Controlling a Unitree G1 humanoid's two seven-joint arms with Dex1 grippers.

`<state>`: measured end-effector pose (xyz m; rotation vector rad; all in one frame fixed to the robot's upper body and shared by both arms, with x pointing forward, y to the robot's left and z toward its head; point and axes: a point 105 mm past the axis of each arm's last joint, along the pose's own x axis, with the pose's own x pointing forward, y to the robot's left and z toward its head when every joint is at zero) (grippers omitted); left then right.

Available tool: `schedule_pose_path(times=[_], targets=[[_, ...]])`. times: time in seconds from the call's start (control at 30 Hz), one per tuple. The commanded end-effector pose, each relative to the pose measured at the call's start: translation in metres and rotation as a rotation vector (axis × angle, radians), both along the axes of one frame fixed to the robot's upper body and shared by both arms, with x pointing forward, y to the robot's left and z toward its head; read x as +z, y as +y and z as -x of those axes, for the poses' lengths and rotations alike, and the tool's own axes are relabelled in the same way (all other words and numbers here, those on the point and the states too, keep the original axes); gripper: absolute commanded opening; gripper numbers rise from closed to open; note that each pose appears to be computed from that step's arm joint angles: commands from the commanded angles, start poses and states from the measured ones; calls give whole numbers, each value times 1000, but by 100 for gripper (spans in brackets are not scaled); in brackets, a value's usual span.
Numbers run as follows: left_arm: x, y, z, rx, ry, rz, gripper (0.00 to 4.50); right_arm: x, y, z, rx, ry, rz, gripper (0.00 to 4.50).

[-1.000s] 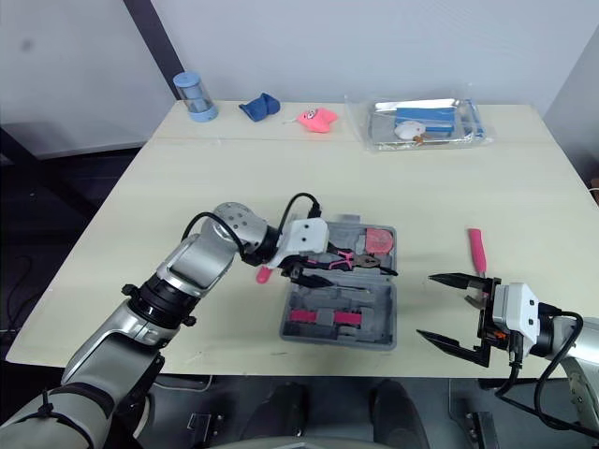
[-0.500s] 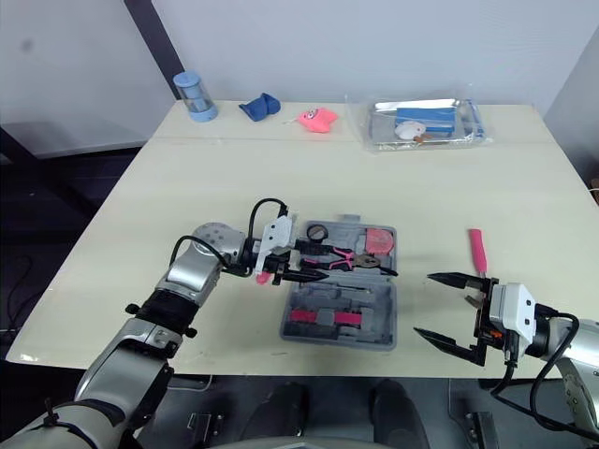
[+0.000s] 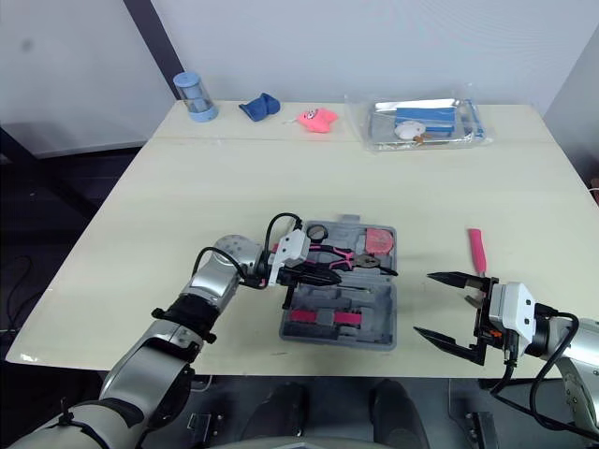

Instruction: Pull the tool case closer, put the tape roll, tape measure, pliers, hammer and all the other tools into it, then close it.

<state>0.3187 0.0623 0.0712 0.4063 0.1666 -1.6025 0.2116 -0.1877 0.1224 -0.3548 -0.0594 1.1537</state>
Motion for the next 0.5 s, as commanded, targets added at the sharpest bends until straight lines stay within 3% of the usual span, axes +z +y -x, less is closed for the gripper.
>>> schedule_pose_path(times=[0.03, 0.5], targets=[[-1, -2, 0, -23, -21, -15, 2, 8, -1, 1, -2, -42, 2, 450], [-21, -1, 1, -12, -20, -79, 2, 9, -3, 0, -2, -43, 7, 450]])
